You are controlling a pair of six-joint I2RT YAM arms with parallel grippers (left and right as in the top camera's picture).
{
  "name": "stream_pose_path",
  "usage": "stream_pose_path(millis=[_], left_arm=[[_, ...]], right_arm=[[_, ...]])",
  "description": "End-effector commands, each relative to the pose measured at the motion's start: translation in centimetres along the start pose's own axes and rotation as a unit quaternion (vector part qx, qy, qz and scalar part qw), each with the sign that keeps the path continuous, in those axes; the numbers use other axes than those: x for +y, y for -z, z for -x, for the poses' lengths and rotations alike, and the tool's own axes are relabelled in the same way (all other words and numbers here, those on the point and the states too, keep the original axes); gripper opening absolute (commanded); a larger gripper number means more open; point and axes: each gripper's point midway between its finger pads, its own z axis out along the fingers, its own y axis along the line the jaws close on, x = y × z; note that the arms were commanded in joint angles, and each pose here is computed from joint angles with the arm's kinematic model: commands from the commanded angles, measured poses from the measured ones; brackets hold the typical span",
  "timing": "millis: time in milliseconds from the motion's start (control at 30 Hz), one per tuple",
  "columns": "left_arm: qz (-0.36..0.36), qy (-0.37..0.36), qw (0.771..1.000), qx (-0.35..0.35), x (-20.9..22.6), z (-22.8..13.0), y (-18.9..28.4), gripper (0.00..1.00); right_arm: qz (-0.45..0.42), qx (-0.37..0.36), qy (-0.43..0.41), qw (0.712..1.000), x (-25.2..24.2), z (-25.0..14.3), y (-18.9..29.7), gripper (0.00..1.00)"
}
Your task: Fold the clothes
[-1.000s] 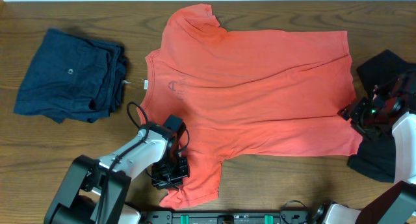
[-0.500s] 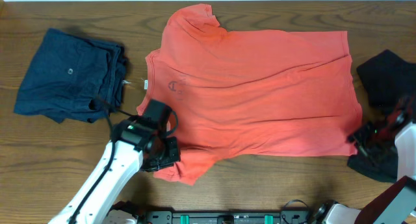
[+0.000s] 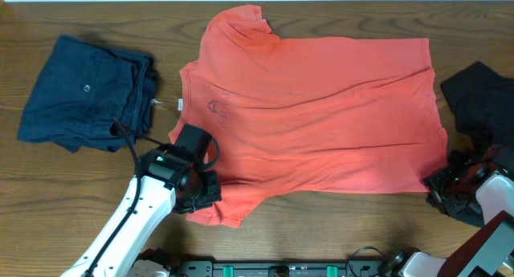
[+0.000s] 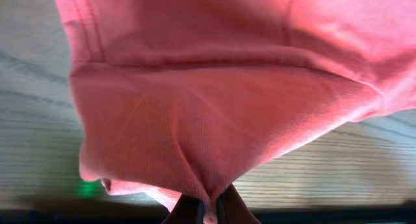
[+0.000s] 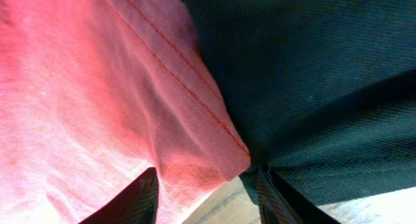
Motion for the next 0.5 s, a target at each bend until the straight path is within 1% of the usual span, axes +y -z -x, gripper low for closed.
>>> stream_pose_path(millis=[0, 100, 167, 233, 267, 300, 367, 467], left_arm=[[0.036, 0.007, 0.999, -0.017, 1.3, 0.6, 0.6, 0.06], [0.061, 0.025, 0.997, -0.026, 2.7, 0.9, 1.4, 0.06], [0.06, 0.041, 0.997, -0.032, 3.2, 1.2, 1.9, 0.06], [0.056, 0.055, 0.996, -0.04, 3.7, 1.5, 2.3, 0.06], [0.054, 0.06, 0.996, -0.043, 3.8, 1.6, 2.4, 0.06], [0.053, 0.064, 0.995, -0.046, 3.9, 1.7, 2.5, 0.06], [0.054, 0.069, 0.995, -0.05, 4.2, 1.8, 2.7, 0.06], [0.053, 0.072, 0.995, -0.052, 4.3, 1.9, 2.7, 0.06]], right_arm=[[0.022, 0.014, -0.001, 1.0, 0.5, -0.6, -0.2, 0.48], [0.064, 0.035, 0.022, 0.997, 1.9, -1.5, 0.0, 0.48], [0.085, 0.05, 0.035, 0.994, 2.6, -2.1, 0.1, 0.48], [0.112, 0.07, 0.058, 0.99, 3.3, -3.1, 0.4, 0.44], [0.118, 0.078, 0.062, 0.988, 3.4, -3.5, 0.5, 0.44], [0.114, 0.086, 0.061, 0.988, 3.2, -3.9, 0.5, 0.44], [0.099, 0.1, 0.058, 0.988, 2.6, -4.6, 0.5, 0.49], [0.061, 0.102, 0.055, 0.991, 1.2, -4.8, 0.4, 0.54]])
